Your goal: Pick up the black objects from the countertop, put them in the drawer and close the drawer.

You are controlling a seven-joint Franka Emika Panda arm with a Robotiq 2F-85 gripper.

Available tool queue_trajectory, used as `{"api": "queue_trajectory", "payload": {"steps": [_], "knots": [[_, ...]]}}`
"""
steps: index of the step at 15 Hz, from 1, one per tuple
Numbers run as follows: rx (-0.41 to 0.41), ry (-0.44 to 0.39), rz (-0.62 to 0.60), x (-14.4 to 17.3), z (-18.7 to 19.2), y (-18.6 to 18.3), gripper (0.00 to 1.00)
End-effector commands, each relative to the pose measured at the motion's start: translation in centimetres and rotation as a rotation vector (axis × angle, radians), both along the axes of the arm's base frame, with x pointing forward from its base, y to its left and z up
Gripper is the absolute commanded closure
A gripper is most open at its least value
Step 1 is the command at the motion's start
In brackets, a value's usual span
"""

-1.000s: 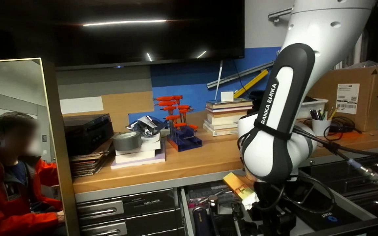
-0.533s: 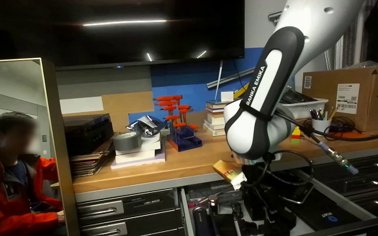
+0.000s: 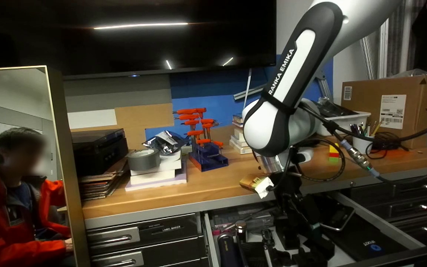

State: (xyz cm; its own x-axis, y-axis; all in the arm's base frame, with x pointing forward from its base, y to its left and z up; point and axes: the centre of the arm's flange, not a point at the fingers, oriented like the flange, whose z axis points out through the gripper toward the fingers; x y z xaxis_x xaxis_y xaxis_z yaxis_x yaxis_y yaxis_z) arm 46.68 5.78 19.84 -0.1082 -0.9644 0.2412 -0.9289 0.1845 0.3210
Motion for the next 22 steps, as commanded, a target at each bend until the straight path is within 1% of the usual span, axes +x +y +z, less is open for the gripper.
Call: {"api": "queue_trajectory", "payload": {"steps": [1, 6, 9, 11, 14, 16, 22], "knots": [[0.001, 0.067, -0.094, -2.7, 0.6, 0.1, 0.0], [0.038, 0.124, -0.202, -6.7, -1.8, -0.4, 0.0], [0.075, 0.122, -0.235, -8.7, -3.4, -0.7, 0.0], [0.112, 0.081, -0.227, -9.5, -4.5, -1.0, 0.0], [0.131, -0.024, -0.192, -10.0, -6.0, -1.5, 0.0], [0.133, -0.107, -0.165, -10.0, -6.8, -1.8, 0.0], [0.106, -0.287, -0.088, -8.6, -6.6, -3.3, 0.0]]}}
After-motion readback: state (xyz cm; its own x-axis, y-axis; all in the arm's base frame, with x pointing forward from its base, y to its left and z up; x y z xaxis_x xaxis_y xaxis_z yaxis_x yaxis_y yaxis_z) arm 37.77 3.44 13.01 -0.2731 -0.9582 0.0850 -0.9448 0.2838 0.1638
